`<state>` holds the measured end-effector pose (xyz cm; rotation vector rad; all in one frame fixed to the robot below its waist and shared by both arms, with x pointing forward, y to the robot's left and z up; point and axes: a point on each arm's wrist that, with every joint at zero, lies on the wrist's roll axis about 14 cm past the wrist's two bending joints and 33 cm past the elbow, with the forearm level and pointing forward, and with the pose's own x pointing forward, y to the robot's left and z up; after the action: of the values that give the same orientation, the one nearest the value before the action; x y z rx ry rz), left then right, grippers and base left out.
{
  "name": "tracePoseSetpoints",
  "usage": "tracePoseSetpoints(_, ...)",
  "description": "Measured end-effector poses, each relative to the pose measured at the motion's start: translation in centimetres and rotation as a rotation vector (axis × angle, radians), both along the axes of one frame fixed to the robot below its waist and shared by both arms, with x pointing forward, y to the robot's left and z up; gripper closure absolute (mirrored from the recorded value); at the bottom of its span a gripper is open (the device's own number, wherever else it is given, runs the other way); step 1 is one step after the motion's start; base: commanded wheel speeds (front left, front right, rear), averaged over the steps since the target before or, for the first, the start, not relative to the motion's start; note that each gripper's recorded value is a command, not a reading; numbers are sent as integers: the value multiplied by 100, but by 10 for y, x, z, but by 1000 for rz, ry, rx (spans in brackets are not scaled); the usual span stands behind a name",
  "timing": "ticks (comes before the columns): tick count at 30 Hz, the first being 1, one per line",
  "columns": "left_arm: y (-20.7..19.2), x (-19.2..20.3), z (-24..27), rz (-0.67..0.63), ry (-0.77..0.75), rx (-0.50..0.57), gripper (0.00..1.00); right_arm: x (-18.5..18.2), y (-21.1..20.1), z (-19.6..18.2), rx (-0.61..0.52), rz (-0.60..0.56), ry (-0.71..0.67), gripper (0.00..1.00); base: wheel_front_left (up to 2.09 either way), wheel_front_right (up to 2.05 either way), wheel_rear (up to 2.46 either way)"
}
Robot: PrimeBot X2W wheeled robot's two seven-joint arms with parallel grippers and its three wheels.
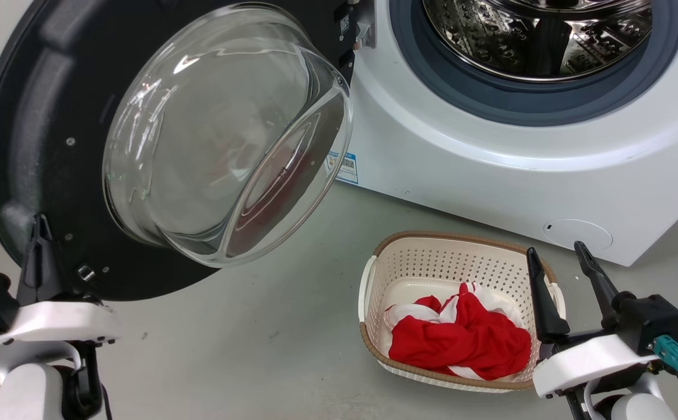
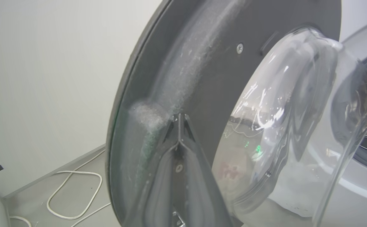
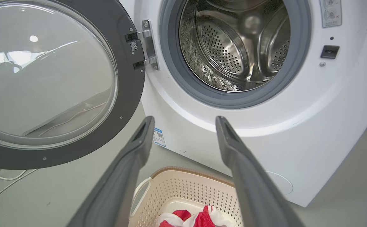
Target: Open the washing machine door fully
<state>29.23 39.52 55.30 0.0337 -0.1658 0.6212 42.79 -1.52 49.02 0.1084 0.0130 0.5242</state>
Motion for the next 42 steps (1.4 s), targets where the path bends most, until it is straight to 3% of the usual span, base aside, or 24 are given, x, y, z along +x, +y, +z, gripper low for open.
tracePoseSetpoints(12,24,7,-10,22,43,-2,100,3,-5,2,1,-16,-8,0,0,0,0)
tracePoseSetpoints(26,-28,-13,-19,-84,48,30,100,-11,-19,17,20,-52,-40,0,0,0,0)
tracePoseSetpoints(27,-33,-14,-21,-96,49,27,95,-12,-20,19,20,-56,-47,0,0,0,0)
tracePoseSetpoints(29,-45,-15,-26,-127,51,13,47,-15,-24,22,20,-66,-55,0,0,0,0)
tracePoseSetpoints(30,-52,-15,-28,-142,52,8,9,-17,-27,22,18,-72,-56,0,0,0,0)
tracePoseSetpoints(31,-58,-14,-29,-155,49,-2,0,-19,-30,22,17,-80,-55,0,0,0,0)
tracePoseSetpoints(42,-120,21,-32,-358,34,-25,0,-28,-65,39,7,-176,-115,0,0,0,0)
